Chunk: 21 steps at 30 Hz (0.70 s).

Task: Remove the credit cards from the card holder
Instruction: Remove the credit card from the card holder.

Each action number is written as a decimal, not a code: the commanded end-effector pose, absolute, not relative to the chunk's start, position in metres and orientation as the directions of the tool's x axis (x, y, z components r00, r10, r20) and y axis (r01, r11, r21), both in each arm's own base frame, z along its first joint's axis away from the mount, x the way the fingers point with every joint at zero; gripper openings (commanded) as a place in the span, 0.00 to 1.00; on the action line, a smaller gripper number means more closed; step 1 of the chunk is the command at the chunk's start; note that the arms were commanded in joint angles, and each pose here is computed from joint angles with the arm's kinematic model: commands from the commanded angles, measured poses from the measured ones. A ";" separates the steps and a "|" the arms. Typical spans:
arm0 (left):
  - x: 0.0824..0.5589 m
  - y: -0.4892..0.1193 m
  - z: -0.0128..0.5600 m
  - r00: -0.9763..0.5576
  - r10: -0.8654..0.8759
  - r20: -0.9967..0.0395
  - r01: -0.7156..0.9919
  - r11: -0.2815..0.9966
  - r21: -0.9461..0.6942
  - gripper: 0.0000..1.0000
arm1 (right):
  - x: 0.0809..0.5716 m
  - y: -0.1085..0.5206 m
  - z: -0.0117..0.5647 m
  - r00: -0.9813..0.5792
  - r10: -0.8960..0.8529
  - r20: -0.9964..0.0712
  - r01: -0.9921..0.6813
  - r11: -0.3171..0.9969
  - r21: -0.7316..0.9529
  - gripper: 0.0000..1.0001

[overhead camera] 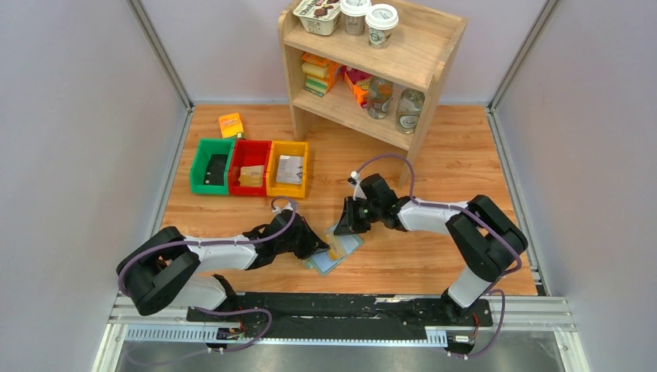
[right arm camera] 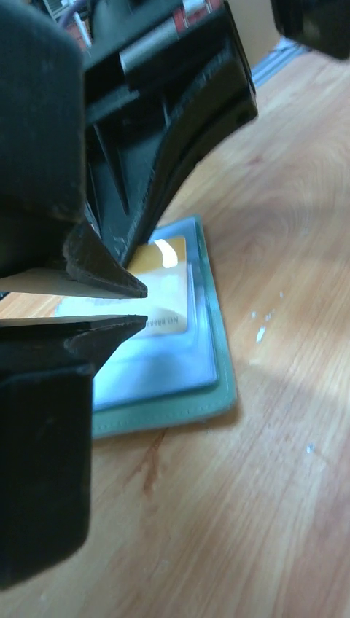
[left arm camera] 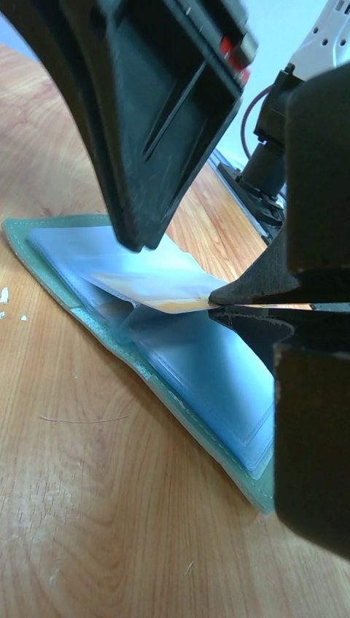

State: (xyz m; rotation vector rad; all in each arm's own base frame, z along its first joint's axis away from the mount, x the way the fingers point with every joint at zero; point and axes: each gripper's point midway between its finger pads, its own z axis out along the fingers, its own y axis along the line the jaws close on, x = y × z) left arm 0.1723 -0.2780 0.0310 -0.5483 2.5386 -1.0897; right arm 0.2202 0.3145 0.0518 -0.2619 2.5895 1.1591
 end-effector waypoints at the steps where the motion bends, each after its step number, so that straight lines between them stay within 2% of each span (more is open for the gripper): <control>1: 0.166 -0.264 0.017 -0.877 -0.457 -0.149 -0.238 0.682 -0.692 0.00 | 0.229 0.308 0.029 -0.950 -0.007 -0.311 -0.222 0.715 0.663 0.15; 5: 0.160 -0.259 0.012 -0.873 -0.474 -0.113 -0.283 0.682 -0.675 0.00 | 0.224 0.282 -0.006 -0.979 0.060 -0.196 -0.068 0.807 0.587 0.11; 8: 0.151 -0.249 0.004 -0.853 -0.518 -0.063 -0.353 0.662 -0.661 0.00 | 0.223 0.266 -0.020 -0.981 0.120 -0.150 0.017 0.833 0.554 0.11; 15: 0.138 -0.233 -0.004 -0.815 -0.579 -0.011 -0.433 0.622 -0.653 0.00 | 0.225 0.248 -0.027 -0.973 0.189 -0.128 0.096 0.847 0.522 0.11; 21: 0.145 -0.229 0.008 -0.813 -0.578 -0.071 -0.394 0.635 -0.665 0.00 | 0.234 0.234 -0.023 -0.955 0.258 -0.147 0.142 0.831 0.538 0.11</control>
